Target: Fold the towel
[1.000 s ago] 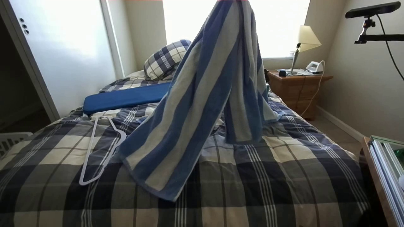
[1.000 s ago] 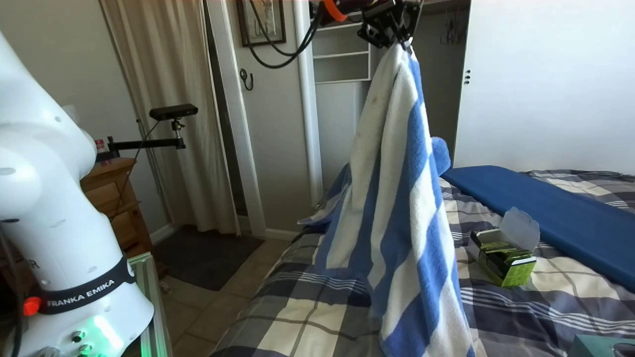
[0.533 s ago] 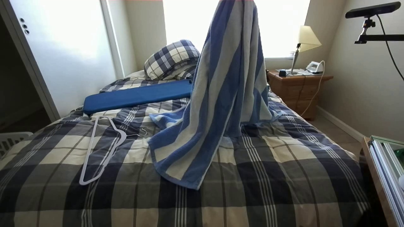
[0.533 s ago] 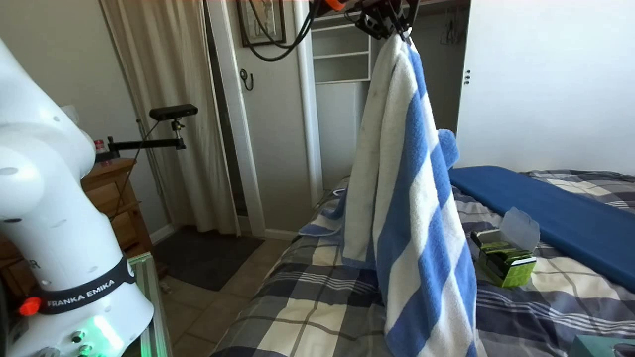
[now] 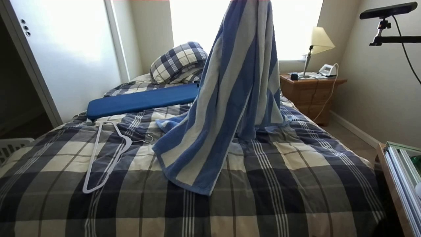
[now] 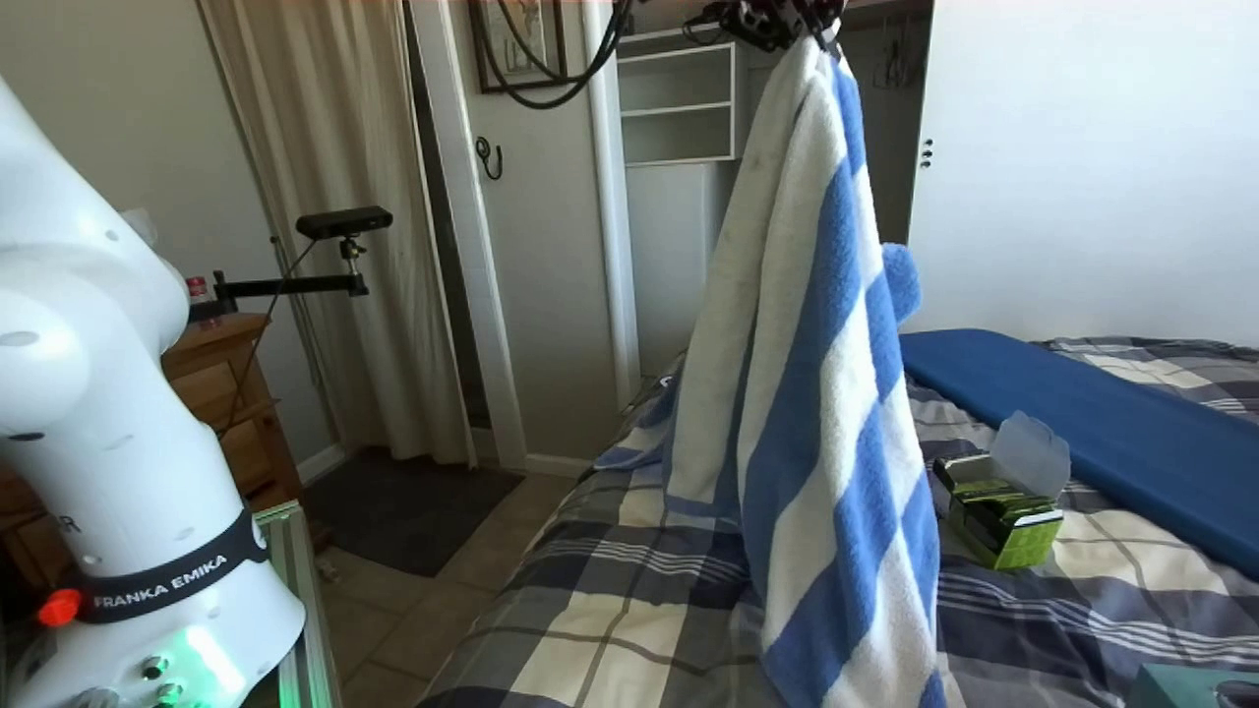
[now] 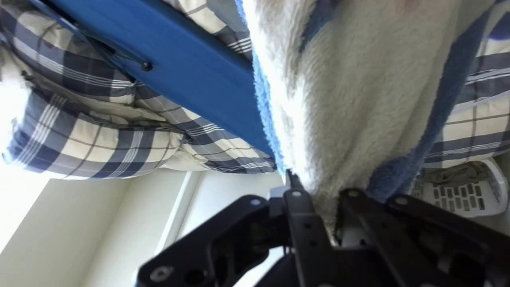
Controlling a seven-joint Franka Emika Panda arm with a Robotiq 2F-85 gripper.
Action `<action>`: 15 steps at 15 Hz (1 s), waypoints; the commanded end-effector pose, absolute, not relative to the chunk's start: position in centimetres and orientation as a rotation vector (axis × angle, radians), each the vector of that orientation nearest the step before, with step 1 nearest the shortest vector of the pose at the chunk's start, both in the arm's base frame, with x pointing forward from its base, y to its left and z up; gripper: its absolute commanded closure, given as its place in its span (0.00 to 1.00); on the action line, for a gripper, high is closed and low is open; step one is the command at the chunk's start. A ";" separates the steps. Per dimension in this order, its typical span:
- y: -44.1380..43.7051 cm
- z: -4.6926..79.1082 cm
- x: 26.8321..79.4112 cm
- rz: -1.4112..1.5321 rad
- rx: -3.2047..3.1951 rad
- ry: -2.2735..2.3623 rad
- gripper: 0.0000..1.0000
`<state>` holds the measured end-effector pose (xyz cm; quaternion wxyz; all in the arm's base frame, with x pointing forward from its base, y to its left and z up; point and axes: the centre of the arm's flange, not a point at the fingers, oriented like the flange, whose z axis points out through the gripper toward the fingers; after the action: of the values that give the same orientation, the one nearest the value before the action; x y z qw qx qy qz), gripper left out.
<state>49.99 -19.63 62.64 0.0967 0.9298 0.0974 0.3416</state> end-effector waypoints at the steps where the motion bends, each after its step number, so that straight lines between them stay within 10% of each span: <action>1: -21.3 71.6 48.2 1.063 2.630 0.172 0.97; 8: -25.2 84.2 39.9 1.144 2.388 -0.028 0.97; 15: -28.9 78.8 36.1 0.733 2.298 -0.001 0.97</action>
<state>35.99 -29.55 82.19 0.3326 0.8793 -0.0185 0.3403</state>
